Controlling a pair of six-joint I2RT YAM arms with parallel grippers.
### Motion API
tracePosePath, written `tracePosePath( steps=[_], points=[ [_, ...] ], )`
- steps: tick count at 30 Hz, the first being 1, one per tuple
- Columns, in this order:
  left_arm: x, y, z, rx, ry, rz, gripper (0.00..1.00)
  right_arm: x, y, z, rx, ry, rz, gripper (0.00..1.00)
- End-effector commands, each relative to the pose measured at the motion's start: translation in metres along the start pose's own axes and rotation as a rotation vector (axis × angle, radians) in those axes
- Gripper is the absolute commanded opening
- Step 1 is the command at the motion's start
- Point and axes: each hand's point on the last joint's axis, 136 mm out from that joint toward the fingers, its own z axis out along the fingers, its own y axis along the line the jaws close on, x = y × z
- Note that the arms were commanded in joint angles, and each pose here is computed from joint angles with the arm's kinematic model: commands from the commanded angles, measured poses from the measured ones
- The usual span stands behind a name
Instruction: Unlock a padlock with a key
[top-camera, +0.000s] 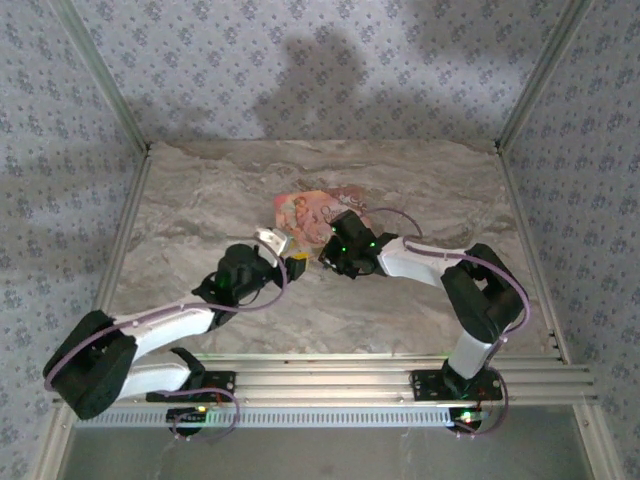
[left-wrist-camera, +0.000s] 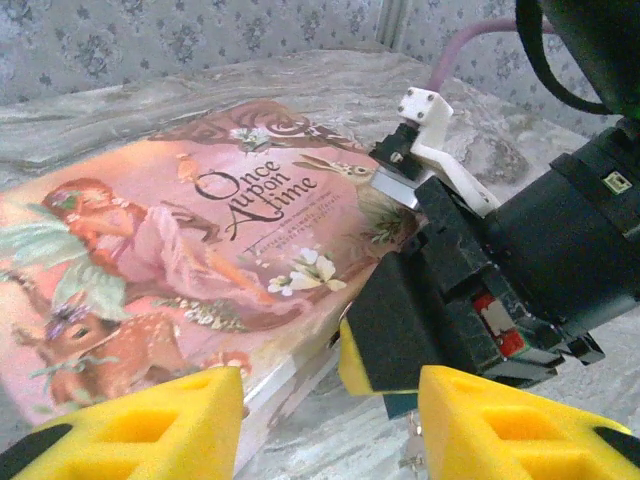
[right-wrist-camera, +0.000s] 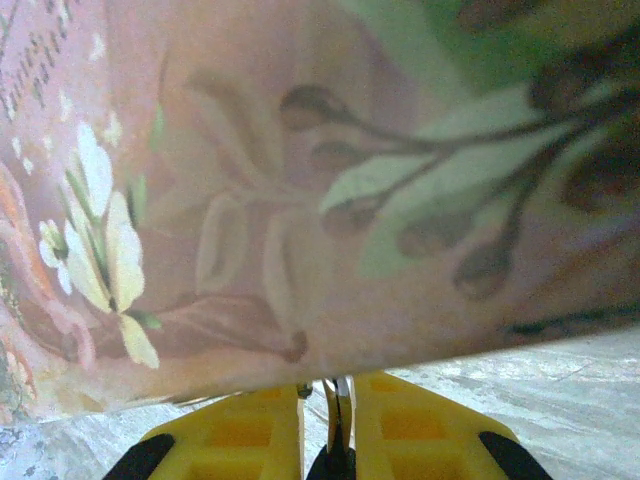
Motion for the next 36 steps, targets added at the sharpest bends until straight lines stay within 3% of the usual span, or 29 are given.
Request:
tracePosePath(
  steps=[1, 5, 10, 17, 28, 36],
  points=[
    [0.022, -0.013, -0.007, 0.091, 0.086, -0.026, 0.48, 0.020, -0.030, 0.007, 0.088, 0.085, 0.029, 0.00],
    [0.037, -0.014, -0.008, 0.098, 0.118, -0.036, 0.45, 0.022, -0.027, 0.011, 0.078, 0.091, 0.033, 0.00],
    [0.038, -0.008, -0.005, 0.062, 0.082, -0.163, 0.44, 0.022, -0.025, 0.011, 0.052, 0.088, 0.026, 0.00],
    [0.052, 0.009, -0.004, -0.023, 0.154, -0.170, 0.44, 0.019, -0.030, 0.012, 0.029, 0.040, 0.006, 0.00],
    [0.064, 0.012, 0.012, -0.005, 0.156, -0.227, 0.43, 0.028, -0.035, 0.028, 0.047, 0.051, -0.019, 0.16],
    [0.069, 0.014, 0.008, -0.014, 0.163, -0.222, 0.43, 0.027, -0.042, 0.027, 0.073, 0.041, -0.018, 0.15]
  ],
)
